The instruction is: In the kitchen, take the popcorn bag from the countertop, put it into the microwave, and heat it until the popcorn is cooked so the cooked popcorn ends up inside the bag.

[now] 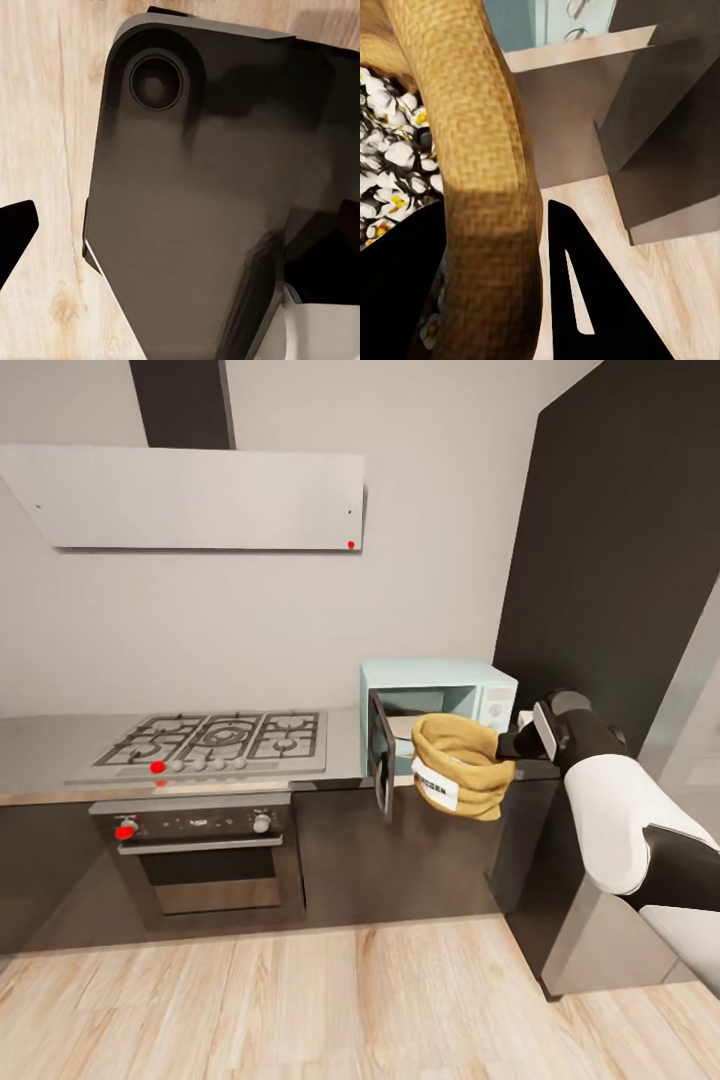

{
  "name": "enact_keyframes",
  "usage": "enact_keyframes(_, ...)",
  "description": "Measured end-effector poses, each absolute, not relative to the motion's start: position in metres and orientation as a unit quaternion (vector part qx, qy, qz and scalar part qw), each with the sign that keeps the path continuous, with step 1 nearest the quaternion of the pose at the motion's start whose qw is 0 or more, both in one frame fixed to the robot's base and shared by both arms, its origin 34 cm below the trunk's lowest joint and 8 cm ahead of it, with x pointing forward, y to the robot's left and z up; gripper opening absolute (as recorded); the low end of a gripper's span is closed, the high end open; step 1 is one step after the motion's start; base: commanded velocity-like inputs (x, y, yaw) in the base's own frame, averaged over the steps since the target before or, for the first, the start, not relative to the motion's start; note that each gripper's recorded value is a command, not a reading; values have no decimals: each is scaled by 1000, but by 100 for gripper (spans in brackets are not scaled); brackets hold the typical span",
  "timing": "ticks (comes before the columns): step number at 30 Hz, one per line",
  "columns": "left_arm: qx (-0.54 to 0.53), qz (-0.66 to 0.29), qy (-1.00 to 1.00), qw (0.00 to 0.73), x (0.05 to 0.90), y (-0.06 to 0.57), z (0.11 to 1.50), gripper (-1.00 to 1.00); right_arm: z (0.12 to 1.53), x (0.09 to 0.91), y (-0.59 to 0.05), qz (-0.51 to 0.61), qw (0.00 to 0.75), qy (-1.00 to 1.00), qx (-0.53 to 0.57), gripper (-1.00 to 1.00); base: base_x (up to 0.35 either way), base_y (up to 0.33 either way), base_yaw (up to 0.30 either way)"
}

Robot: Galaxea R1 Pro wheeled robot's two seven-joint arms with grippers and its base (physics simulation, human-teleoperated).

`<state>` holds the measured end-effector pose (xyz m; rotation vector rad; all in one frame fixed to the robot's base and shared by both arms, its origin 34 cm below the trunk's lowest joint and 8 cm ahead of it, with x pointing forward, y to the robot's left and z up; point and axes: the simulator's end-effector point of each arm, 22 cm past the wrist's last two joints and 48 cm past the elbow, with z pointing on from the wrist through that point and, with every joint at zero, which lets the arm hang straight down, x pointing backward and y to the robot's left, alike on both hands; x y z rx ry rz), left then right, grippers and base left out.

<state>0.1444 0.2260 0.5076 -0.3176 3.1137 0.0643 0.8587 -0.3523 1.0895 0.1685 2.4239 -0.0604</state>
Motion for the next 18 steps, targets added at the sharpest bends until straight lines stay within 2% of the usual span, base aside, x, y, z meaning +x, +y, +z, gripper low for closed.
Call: enact_keyframes(18,-101,21,995,5,144,226,508,100,1091,859,-354,-28,350,934,65,-100,211,0,0)
